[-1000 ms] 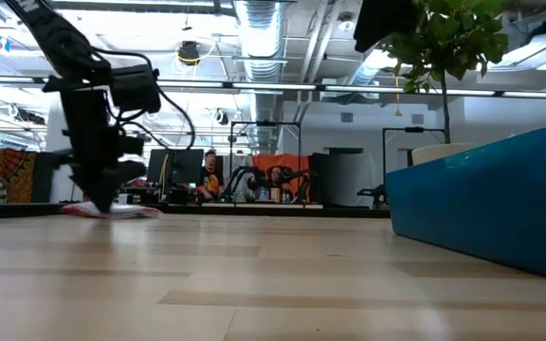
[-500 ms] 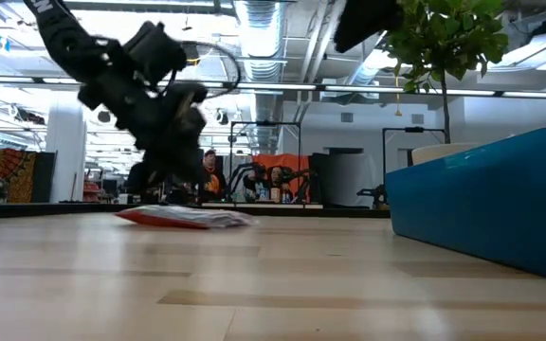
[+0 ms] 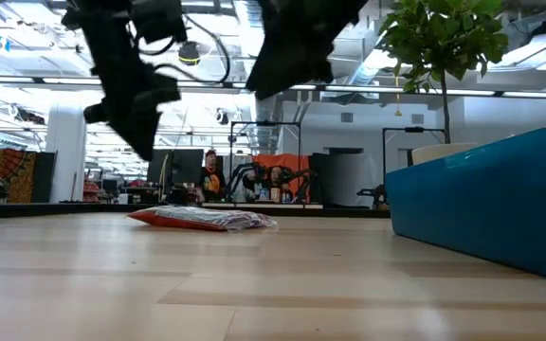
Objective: Sort popcorn bags into baskets
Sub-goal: Put the red popcorn bag into the blue bin
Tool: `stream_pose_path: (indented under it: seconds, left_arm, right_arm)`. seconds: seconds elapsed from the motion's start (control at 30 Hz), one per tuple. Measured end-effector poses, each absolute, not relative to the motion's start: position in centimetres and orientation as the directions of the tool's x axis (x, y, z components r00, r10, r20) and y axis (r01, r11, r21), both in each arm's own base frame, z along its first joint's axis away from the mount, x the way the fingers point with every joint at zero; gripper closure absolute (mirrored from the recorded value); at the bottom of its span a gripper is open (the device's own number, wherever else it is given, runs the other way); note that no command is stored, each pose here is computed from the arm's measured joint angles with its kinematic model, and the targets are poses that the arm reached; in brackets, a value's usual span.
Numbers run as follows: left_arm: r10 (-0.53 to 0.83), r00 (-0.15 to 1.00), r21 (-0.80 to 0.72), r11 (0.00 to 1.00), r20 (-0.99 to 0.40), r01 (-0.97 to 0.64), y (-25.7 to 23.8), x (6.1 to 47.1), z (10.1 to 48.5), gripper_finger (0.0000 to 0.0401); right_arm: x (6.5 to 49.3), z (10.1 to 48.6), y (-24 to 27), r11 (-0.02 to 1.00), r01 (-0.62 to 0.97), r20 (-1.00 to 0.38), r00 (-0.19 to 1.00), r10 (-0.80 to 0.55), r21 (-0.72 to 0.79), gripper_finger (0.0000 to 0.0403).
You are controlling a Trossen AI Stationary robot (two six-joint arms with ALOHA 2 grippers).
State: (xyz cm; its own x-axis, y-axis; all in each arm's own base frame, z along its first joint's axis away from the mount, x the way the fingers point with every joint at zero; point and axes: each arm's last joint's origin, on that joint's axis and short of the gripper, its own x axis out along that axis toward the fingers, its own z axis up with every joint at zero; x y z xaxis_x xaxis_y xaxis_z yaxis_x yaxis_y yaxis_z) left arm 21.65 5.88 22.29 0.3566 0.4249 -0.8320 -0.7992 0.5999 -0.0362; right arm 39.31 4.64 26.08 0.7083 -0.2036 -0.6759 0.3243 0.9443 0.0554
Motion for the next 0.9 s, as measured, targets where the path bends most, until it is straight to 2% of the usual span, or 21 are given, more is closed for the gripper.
stream_pose_path:
  seconds: [0.2, 0.4, 0.6, 0.7, 0.9]
  left_arm:
    - [0.375, 0.328, -0.06, 0.577, -0.867, -0.815, 6.5, 20.1, 17.7, 0.0401]
    - [0.299, 0.417, -0.197, 0.558, -0.858, -0.806, 6.4, 19.1, 13.8, 0.0401]
    - [0.256, 0.499, -0.292, 0.563, -0.828, -0.773, 5.7, 19.8, 12.8, 0.0401]
    - [0.244, 0.525, -0.316, 0.573, -0.815, -0.756, 5.4, 20.3, 12.8, 0.0401]
    - [0.19, 0.57, -0.379, 0.575, -0.8, -0.725, 4.8, 20.9, 12.7, 0.0401]
  right_arm:
    - [41.1, 23.3, 4.3, 0.948, 0.308, -0.688, 0.706, -0.171, 0.08, 0.0265]
    - [41.6, 23.0, 3.6, 0.944, 0.315, -0.68, 0.714, -0.167, 0.099, 0.0277]
    - [41.7, 23.0, 2.5, 0.941, 0.322, -0.678, 0.716, -0.167, 0.108, 0.0274]
    - [42.1, 21.8, 2.1, 0.94, 0.322, -0.703, 0.694, -0.155, 0.111, 0.0249]
    - [42.8, 19.2, 1.7, 0.937, 0.332, -0.747, 0.648, -0.146, 0.106, 0.0164]
